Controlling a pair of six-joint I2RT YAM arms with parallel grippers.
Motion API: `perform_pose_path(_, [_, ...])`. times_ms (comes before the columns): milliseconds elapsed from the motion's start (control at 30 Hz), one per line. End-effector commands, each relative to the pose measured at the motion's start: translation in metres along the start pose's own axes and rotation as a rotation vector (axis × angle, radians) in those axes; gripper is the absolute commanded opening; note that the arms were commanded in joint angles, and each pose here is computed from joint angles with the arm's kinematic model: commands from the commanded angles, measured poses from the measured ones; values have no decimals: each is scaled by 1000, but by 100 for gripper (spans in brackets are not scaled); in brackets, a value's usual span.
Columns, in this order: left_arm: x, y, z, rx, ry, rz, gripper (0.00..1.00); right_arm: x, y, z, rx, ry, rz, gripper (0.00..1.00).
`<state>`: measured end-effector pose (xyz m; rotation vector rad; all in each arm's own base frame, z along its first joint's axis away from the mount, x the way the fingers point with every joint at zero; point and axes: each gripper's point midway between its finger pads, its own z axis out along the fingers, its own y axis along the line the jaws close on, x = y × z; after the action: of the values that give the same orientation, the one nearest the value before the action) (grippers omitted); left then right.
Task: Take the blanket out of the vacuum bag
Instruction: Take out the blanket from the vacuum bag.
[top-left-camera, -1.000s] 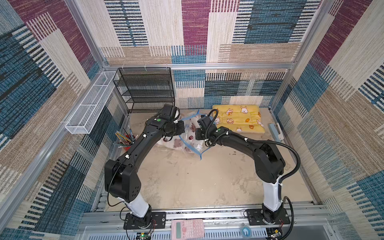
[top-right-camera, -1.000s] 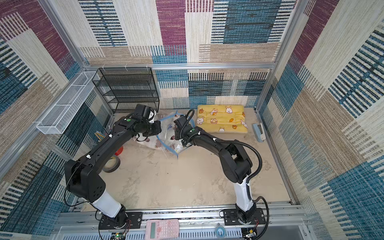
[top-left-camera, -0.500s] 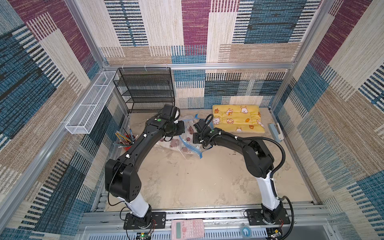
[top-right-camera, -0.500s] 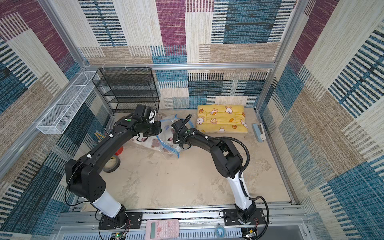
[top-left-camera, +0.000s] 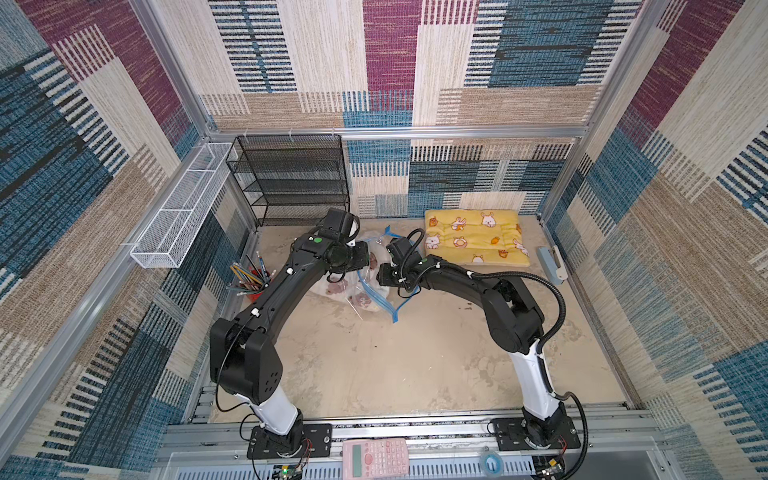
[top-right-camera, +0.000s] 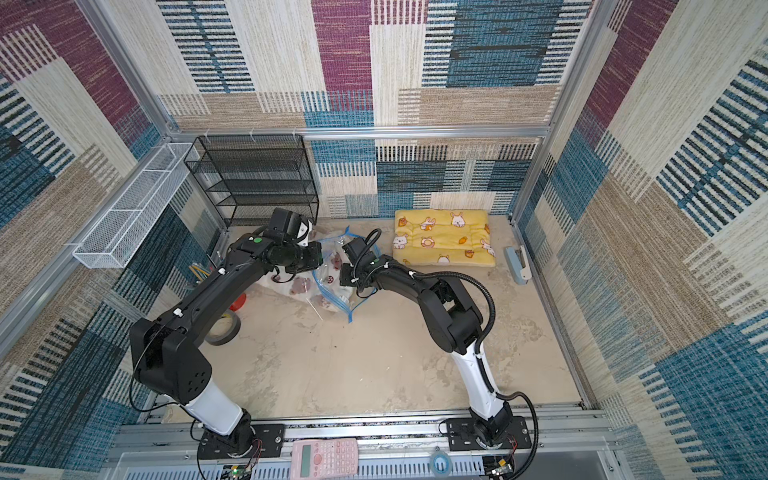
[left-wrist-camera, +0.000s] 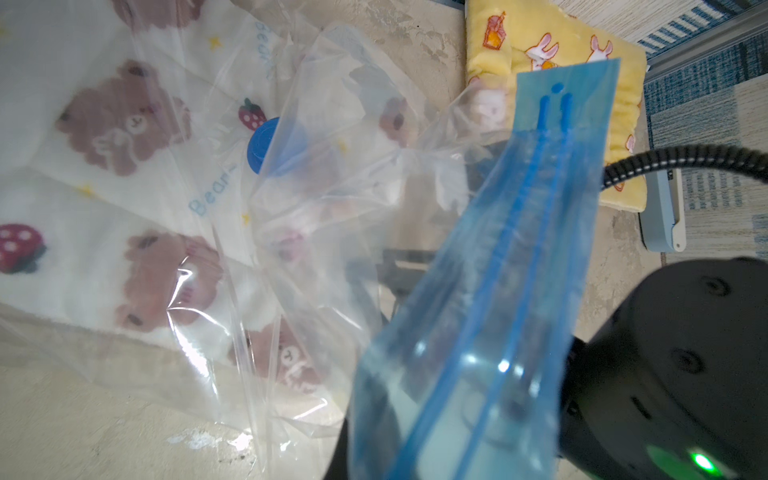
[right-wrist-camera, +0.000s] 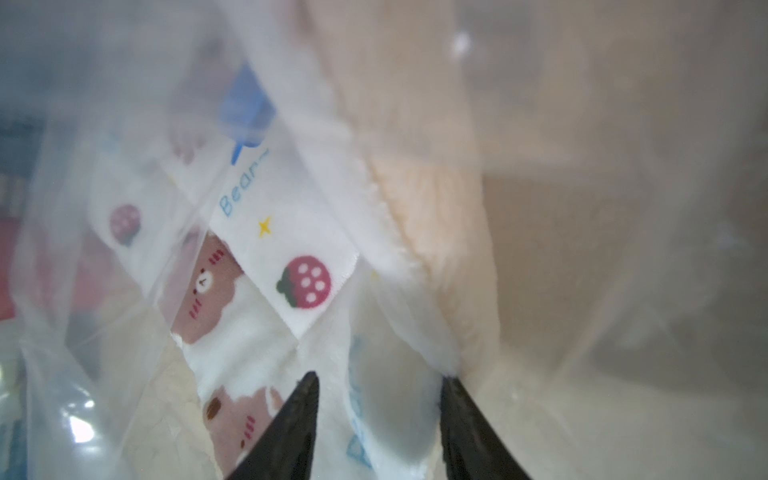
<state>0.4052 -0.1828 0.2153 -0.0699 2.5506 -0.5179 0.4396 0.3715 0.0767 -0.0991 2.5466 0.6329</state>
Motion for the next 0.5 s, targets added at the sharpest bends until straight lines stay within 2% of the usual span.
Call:
perform_pose_path(0, [2, -3, -2, 16, 7, -8, 0, 1, -19, 6, 91, -21, 20, 58])
perform_pose_path(133, [2, -3, -1, 16, 9, -9, 0, 13, -29, 25, 118, 20, 17, 58])
perform_pose_path(233, [1, -2, -1, 14, 7, -8, 0, 21, -30, 37, 98, 45, 13, 51])
perform_pose_path(367, [2, -2, -1, 13, 9, -7, 0, 19, -23, 39, 66, 43, -6, 31])
perform_pose_path(467, [2, -3, -1, 15, 10, -9, 0, 3, -4, 22, -6, -8, -40, 14])
